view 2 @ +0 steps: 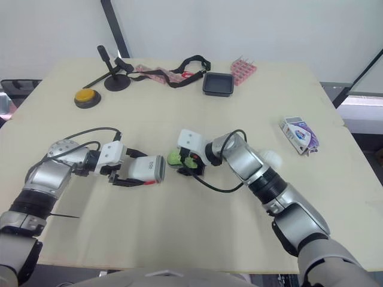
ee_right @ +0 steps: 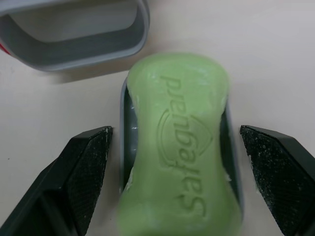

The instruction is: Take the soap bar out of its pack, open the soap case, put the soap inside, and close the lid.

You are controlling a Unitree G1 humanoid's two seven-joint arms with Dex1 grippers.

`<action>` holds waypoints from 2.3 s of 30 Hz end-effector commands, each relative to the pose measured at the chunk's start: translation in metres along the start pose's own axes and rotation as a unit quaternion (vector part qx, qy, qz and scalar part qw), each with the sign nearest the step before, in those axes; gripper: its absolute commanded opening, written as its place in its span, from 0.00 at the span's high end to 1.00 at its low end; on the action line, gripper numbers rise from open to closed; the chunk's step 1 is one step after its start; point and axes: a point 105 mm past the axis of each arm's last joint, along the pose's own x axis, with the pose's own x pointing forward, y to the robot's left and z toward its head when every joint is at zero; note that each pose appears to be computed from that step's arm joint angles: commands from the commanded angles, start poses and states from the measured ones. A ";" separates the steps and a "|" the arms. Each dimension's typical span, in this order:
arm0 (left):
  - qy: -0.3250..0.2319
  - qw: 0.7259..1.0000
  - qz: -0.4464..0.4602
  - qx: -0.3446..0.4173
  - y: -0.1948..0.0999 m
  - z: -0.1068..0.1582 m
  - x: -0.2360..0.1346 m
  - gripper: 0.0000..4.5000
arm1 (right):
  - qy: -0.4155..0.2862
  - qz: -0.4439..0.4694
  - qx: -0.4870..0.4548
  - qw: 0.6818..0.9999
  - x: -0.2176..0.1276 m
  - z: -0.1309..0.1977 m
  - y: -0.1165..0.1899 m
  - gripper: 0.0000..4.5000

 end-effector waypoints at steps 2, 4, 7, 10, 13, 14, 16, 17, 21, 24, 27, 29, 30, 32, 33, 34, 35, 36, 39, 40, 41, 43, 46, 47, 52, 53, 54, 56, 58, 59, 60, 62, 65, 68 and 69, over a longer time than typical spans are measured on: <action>-0.008 1.000 0.017 0.011 0.003 0.007 -0.008 0.23 | 0.008 0.001 -0.008 1.000 -0.002 -0.003 0.002 0.00; -0.007 1.000 0.017 0.010 0.003 0.006 -0.008 0.23 | 0.009 0.002 -0.008 1.000 -0.002 -0.003 0.002 0.00; -0.007 1.000 0.018 0.010 0.003 0.006 -0.008 0.23 | 0.010 0.001 0.003 1.000 -0.001 -0.004 0.001 0.00; -0.007 1.000 0.018 0.010 0.003 0.006 -0.008 0.23 | 0.013 0.001 0.010 1.000 0.000 -0.006 0.002 0.12; -0.007 1.000 0.018 0.010 0.002 0.005 -0.008 0.23 | 0.019 0.005 0.013 1.000 0.000 -0.009 0.004 0.32; -0.007 1.000 0.018 0.010 0.002 0.005 -0.008 0.23 | 0.021 0.005 0.013 1.000 0.000 -0.010 0.004 0.40; -0.006 1.000 0.018 0.009 0.002 0.005 -0.008 0.23 | 0.025 0.006 0.011 1.000 -0.001 -0.012 0.005 0.43; -0.006 1.000 0.018 0.009 0.001 0.005 -0.008 0.23 | 0.027 0.006 0.008 1.000 -0.001 -0.012 0.005 0.43; -0.007 1.000 0.018 0.008 0.001 0.004 -0.008 0.23 | 0.025 0.002 -0.004 1.000 -0.003 -0.011 0.004 0.43; -0.012 1.000 0.020 0.005 0.002 0.005 -0.006 0.23 | 0.020 0.000 -0.026 0.999 -0.015 -0.008 0.000 0.43; -0.019 0.999 0.027 -0.002 0.005 0.006 -0.004 0.23 | 0.030 0.008 -0.064 0.997 -0.030 -0.009 -0.001 0.43; -0.022 0.999 0.030 -0.005 0.007 0.007 -0.002 0.23 | 0.034 0.017 -0.080 0.996 -0.038 -0.007 0.001 0.43; -0.023 0.999 0.031 -0.005 0.008 0.007 0.000 0.23 | 0.033 0.021 -0.088 0.995 -0.042 -0.005 0.002 0.43; -0.025 0.999 0.032 -0.003 0.010 0.008 0.004 0.23 | 0.029 0.024 -0.092 0.995 -0.049 0.002 0.004 0.43; -0.027 0.999 0.033 -0.002 0.011 0.009 0.005 0.23 | 0.028 0.026 -0.094 0.995 -0.051 0.004 0.005 0.43; -0.032 0.999 0.035 -0.004 0.013 0.010 0.008 0.23 | 0.028 0.028 -0.095 0.995 -0.052 0.006 0.006 0.43; -0.036 0.999 0.037 -0.005 0.014 0.012 0.010 0.23 | 0.030 0.030 -0.097 0.994 -0.054 0.007 0.008 0.43; -0.039 0.999 0.037 -0.005 0.015 0.013 0.011 0.23 | 0.031 0.034 -0.098 0.994 -0.054 0.008 0.010 0.43; -0.047 0.998 0.031 0.001 0.016 0.017 0.019 0.23 | 0.029 0.041 -0.099 0.994 -0.055 0.013 0.015 0.43; -0.051 0.998 0.029 0.002 0.016 0.018 0.022 0.23 | 0.029 0.043 -0.098 0.994 -0.055 0.014 0.016 0.43; -0.053 0.998 0.029 0.003 0.016 0.019 0.023 0.23 | 0.029 0.043 -0.098 0.994 -0.055 0.015 0.016 0.43; -0.057 0.998 0.025 0.005 0.016 0.022 0.026 0.23 | 0.030 0.042 -0.096 0.994 -0.054 0.015 0.017 0.43; -0.058 0.998 0.016 0.012 0.014 0.024 0.029 0.23 | 0.035 0.039 -0.096 0.994 -0.054 0.015 0.016 0.43; -0.058 0.998 0.015 0.012 0.014 0.024 0.029 0.23 | 0.035 0.039 -0.096 0.994 -0.054 0.015 0.016 0.43; -0.059 0.998 0.016 0.022 0.015 0.025 0.031 0.23 | 0.037 0.049 -0.097 0.993 -0.051 0.017 0.018 0.43; -0.060 0.998 0.017 0.024 0.015 0.026 0.031 0.23 | 0.037 0.052 -0.097 0.993 -0.051 0.017 0.019 0.43; -0.063 0.998 0.017 0.025 0.015 0.027 0.032 0.23 | 0.037 0.056 -0.096 0.993 -0.050 0.017 0.021 0.43; -0.066 0.997 0.016 0.029 0.014 0.028 0.033 0.23 | 0.038 0.060 -0.093 0.993 -0.048 0.017 0.023 0.43; -0.063 0.997 0.009 0.043 0.012 0.029 0.035 0.23 | 0.041 0.062 -0.093 0.993 -0.048 0.017 0.023 0.43; -0.063 0.997 0.008 0.048 0.012 0.029 0.036 0.23 | 0.043 0.062 -0.093 0.993 -0.047 0.017 0.023 0.43; -0.069 0.996 0.012 0.047 0.013 0.031 0.037 0.23 | 0.044 0.062 -0.093 0.993 -0.047 0.016 0.023 0.43; -0.073 0.996 0.015 0.053 0.014 0.034 0.038 0.23 | 0.049 0.062 -0.093 0.993 -0.047 0.016 0.022 0.43; -0.075 0.995 0.015 0.060 0.014 0.036 0.040 0.23 | 0.054 0.062 -0.093 0.992 -0.045 0.015 0.022 0.43; -0.080 0.995 0.015 0.062 0.014 0.039 0.043 0.23 | 0.056 0.062 -0.093 0.992 -0.044 0.017 0.022 0.43; -0.082 0.995 0.015 0.063 0.013 0.040 0.044 0.23 | 0.057 0.061 -0.094 0.992 -0.043 0.018 0.022 0.43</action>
